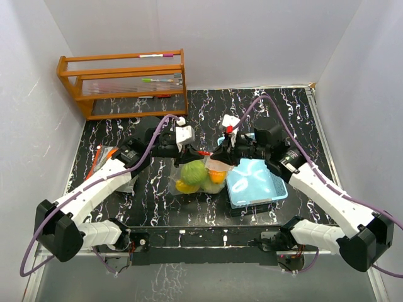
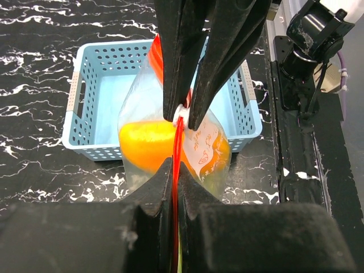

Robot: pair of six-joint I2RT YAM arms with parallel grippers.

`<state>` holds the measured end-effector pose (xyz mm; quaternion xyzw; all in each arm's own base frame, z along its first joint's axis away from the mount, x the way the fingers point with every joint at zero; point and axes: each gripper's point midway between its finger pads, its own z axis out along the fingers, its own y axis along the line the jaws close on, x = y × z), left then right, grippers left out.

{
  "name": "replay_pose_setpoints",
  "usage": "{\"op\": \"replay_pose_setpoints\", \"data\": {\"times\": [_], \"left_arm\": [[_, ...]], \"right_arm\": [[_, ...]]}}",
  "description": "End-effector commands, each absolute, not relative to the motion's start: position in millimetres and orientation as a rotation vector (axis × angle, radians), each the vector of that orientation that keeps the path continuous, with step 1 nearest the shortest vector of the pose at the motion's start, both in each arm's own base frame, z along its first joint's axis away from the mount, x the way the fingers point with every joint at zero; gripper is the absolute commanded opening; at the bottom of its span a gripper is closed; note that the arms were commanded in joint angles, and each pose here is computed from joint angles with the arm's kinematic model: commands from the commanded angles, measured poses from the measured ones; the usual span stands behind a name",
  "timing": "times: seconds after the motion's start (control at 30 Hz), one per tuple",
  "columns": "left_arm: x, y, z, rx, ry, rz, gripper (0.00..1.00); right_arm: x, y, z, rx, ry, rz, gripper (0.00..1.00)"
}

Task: Place the food in the zip-top bag and seal the zipper
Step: Zip the zipper food storage bag at the center of the board.

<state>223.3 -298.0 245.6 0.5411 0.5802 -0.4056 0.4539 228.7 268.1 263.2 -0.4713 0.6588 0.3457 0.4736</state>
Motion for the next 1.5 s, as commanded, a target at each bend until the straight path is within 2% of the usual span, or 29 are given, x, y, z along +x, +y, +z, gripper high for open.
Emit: {"op": "replay_pose_setpoints", "data": {"times": [0.0,1.27,1.3,1.33,1.37,1.47], "left_arm": [[227.5,-279.1,295.9,1.254,1.297,-0.935,0.00],[255.1,-255.7,307.3,1.133,1.329,-0.798,0.00],[255.3,-255.5,306.3,1.132,1.333,-0.798,0.00],[255.8,-255.4,304.7,1.132,1.338,-0.797,0.00],[256.6,-255.7,303.6,1.132,1.342,-0.797,0.00],[265.4,-253.4,298.7,1.105,1.379,-0.764,0.00]], "right_arm": [[241.6,236.9,244.1,-1.066,1.741,0.683,0.08],[254.4,207.7,223.2,-0.916,1.853,0.521,0.10],[256.6,207.2,226.7,-0.898,1.852,0.516,0.17],[258.4,207.8,231.7,-0.879,1.845,0.518,0.35],[260.8,208.5,238.4,-0.852,1.834,0.523,0.44],[265.4,212.8,265.3,-0.775,1.776,0.557,0.93]]}}
